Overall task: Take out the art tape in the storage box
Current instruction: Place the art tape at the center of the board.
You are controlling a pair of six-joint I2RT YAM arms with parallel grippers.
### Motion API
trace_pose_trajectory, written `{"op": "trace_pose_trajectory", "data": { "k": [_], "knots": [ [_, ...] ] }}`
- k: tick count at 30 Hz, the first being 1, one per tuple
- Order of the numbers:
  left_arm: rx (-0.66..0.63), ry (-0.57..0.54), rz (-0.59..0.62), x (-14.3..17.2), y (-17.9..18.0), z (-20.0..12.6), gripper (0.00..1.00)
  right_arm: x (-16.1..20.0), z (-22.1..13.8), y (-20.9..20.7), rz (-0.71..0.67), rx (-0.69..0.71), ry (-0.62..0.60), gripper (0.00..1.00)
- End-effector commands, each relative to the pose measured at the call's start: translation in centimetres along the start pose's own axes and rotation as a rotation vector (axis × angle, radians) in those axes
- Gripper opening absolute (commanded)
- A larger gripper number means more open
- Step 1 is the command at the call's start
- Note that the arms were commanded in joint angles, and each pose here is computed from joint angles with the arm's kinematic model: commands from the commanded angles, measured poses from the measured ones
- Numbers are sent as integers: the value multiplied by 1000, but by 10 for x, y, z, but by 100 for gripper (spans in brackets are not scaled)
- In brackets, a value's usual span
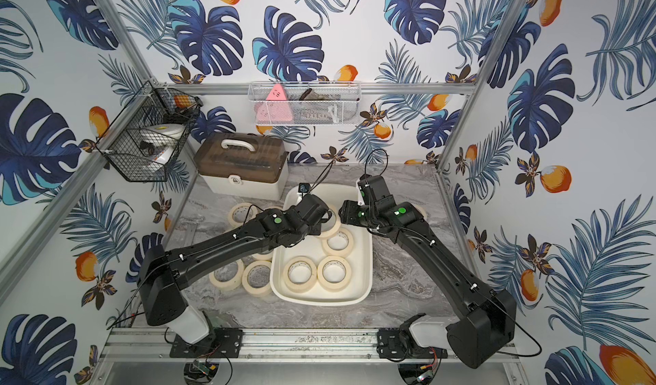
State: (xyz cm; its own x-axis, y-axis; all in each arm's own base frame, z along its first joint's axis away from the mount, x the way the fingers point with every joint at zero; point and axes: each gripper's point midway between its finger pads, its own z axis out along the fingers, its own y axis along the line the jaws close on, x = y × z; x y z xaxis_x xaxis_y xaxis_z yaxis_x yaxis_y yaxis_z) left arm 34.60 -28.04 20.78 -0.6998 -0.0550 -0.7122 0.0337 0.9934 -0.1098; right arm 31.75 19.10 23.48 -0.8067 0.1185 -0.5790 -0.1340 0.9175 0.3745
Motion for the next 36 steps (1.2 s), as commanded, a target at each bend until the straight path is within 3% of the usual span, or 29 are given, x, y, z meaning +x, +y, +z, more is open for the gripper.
{"op": "trace_pose_trajectory", "data": {
  "k": [1, 13, 16, 19, 21, 25, 32, 36],
  "knots": [
    [30, -9, -3, -6, -8, -4, 18, 1, 1, 1, -45, 28, -16, 64],
    [85, -7, -14, -11, -21, -13, 19, 6, 23, -8, -134, 153, -3, 61],
    [82, 2, -10, -9, -21, -11, 19, 3, 25, -6, -134, 153, -5, 48],
    [106, 23, -3, -4, -25, -11, 22, 3, 29, -4, -129, 143, 3, 23],
    [141, 27, -14, -3, -28, -15, 26, 4, 31, -3, -129, 144, 15, 12],
    [204, 30, -31, -3, -33, -25, 42, 6, 32, -8, -131, 168, 26, 0],
    [367, 32, -31, -10, -51, -52, 73, 3, 21, -25, -149, 249, 22, 0],
    [405, 0, -14, -17, -49, -68, 85, -3, 11, -52, -143, 336, 27, 0]
  ]
}}
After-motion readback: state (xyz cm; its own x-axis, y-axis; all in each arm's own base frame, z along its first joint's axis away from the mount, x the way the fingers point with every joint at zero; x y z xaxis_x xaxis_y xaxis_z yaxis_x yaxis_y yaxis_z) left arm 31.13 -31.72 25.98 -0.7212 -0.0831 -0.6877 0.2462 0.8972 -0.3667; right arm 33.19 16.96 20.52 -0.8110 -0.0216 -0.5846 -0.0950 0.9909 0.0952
